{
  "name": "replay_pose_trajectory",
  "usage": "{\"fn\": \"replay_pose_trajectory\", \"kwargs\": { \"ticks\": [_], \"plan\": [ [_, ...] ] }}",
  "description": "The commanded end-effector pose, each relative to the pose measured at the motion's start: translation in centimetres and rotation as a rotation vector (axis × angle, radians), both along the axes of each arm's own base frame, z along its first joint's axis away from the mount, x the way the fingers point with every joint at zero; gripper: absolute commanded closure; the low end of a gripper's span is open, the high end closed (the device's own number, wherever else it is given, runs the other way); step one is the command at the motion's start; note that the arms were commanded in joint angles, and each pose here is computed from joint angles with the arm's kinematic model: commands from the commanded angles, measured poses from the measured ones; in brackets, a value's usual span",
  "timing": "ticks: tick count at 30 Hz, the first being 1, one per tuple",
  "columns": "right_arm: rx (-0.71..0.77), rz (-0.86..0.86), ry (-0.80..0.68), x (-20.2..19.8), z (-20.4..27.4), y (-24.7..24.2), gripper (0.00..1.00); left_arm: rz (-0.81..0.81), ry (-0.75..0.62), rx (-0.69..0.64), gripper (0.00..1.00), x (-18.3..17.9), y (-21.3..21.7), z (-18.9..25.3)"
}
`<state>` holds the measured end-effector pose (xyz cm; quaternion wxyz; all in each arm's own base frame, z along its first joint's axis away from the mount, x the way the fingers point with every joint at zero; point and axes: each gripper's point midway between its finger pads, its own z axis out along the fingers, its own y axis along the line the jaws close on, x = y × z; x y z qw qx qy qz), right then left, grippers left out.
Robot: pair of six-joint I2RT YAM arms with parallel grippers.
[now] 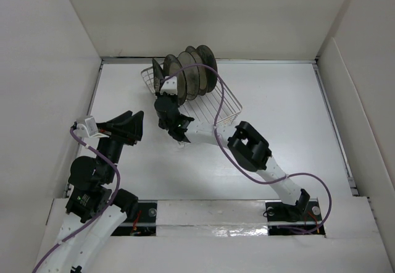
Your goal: Load the plates into the dish rack
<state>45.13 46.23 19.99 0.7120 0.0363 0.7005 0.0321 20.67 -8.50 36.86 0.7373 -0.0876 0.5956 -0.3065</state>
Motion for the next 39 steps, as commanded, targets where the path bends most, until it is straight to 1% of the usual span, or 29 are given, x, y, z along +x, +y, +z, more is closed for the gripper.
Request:
{"fn": "replay_pose_trajectory", "kwargs": {
  "ticks": [1,2,3,5,6,7,8,11,12,13,15,17,18,19,20,21,22,23,24,25,26,27,28,29,30,31,33,34,39],
  "plan": [
    [0.274,-0.021,-0.134,-0.7,5.8,-0.1,1.0,-0.007,-0.049,-0.019,0.53,-0.3,0.0,1.4],
    [0.276,-0.027,-0.132,-0.9,5.8,-0.6,1.0,-0.008,-0.048,-0.018,0.53,-0.3,0.0,1.3],
    [0.284,-0.036,-0.135,-1.1,6.0,-0.9,0.89,-0.008,-0.048,-0.018,0.53,-0.2,0.0,1.3],
    [0.292,-0.036,-0.139,-1.3,6.8,-1.3,0.72,-0.01,-0.047,-0.017,0.53,-0.2,-0.1,1.3],
    [0.289,-0.032,-0.136,-1.3,6.9,-1.3,0.58,-0.01,-0.048,-0.019,0.53,-0.3,-0.1,1.3],
    [0.282,-0.034,-0.131,-1.4,7.0,-1.4,0.52,-0.01,-0.047,-0.017,0.53,-0.2,-0.1,1.3],
    [0.292,-0.025,-0.135,-1.9,7.7,-1.3,0.39,-0.008,-0.045,-0.016,0.53,-0.2,-0.1,1.2],
    [0.287,-0.003,-0.129,-2.7,8.6,-1.2,0.22,0.004,-0.038,-0.01,0.53,0.0,0.1,1.0],
    [0.303,0.015,-0.14,-3.1,10.3,-1.4,0.06,0.009,-0.039,-0.007,0.53,0.0,0.2,1.1],
    [0.282,0.037,-0.127,-3.7,10.6,-1.1,0.0,0.026,-0.026,-0.003,0.52,0.2,0.4,0.7],
    [0.292,0.11,-0.12,-4.6,12.3,-0.3,0.0,0.04,-0.013,0.006,0.52,0.5,0.5,0.4],
    [0.294,0.146,-0.099,-5.6,14.6,-1.3,0.0,0.045,0.005,0.025,0.51,1.0,0.4,0.0],
    [0.294,0.196,-0.095,-6.3,15.5,-1.2,0.0,0.046,0.013,0.033,0.51,1.2,0.3,-0.2],
    [0.312,0.209,-0.098,-7.3,18.0,-2.8,0.0,0.047,0.038,0.048,0.5,1.6,0.1,-0.7],
    [0.277,0.222,-0.074,-7.9,17.1,-3.6,0.0,0.049,0.049,0.053,0.5,1.8,0.0,-0.9],
    [0.265,0.243,-0.068,-8.6,17.5,-4.4,0.0,0.051,0.061,0.059,0.5,2.1,0.0,-1.2],
    [0.257,0.232,-0.065,-8.8,17.8,-6.2,0.0,0.053,0.085,0.074,0.49,2.5,-0.2,-1.7],
    [0.32,0.213,-0.103,-9.7,21.1,-9.9,0.0,0.055,0.092,0.079,0.48,2.6,-0.3,-1.9],
    [0.271,0.216,-0.063,-10.1,18.1,-11.6,0.0,0.056,0.098,0.081,0.47,2.8,-0.3,-2.0],
    [0.282,0.226,-0.074,-10.4,18.2,-13.6,0.0,0.059,0.105,0.085,0.47,2.9,-0.3,-2.2],
    [0.357,0.203,-0.131,-10.7,21.1,-18.6,0.0,0.063,0.111,0.091,0.46,3.2,-0.4,-2.4],
    [0.323,0.235,-0.083,-10.8,17.6,-20.1,0.0,0.064,0.114,0.093,0.46,3.3,-0.4,-2.5],
    [0.327,0.217,-0.063,-10.6,16.7,-22.6,0.0,0.062,0.112,0.095,0.46,3.4,-0.5,-2.5],
    [0.369,0.199,-0.055,-10.5,16.1,-24.9,0.0,0.062,0.122,0.101,0.46,3.6,-0.6,-2.8],
    [0.392,0.169,-0.093,-10.2,16.8,-29.1,0.0,0.062,0.126,0.104,0.46,3.8,-0.7,-3.0],
    [0.363,0.141,-0.034,-9.9,13.4,-30.9,0.0,0.059,0.125,0.106,0.46,3.9,-0.8,-3.0],
    [0.383,0.132,0.006,-9.1,11.6,-34.0,0.0,0.061,0.134,0.114,0.46,4.3,-1.0,-3.4],
    [0.371,0.127,0.05,-8.9,9.4,-34.6,0.0,0.064,0.13,0.113,0.46,4.4,-1.0,-3.3],
    [0.376,0.175,0.169,-7.5,4.1,-34.9,0.0,0.074,0.164,0.14,0.46,5.3,-1.2,-4.4]
  ]
}}
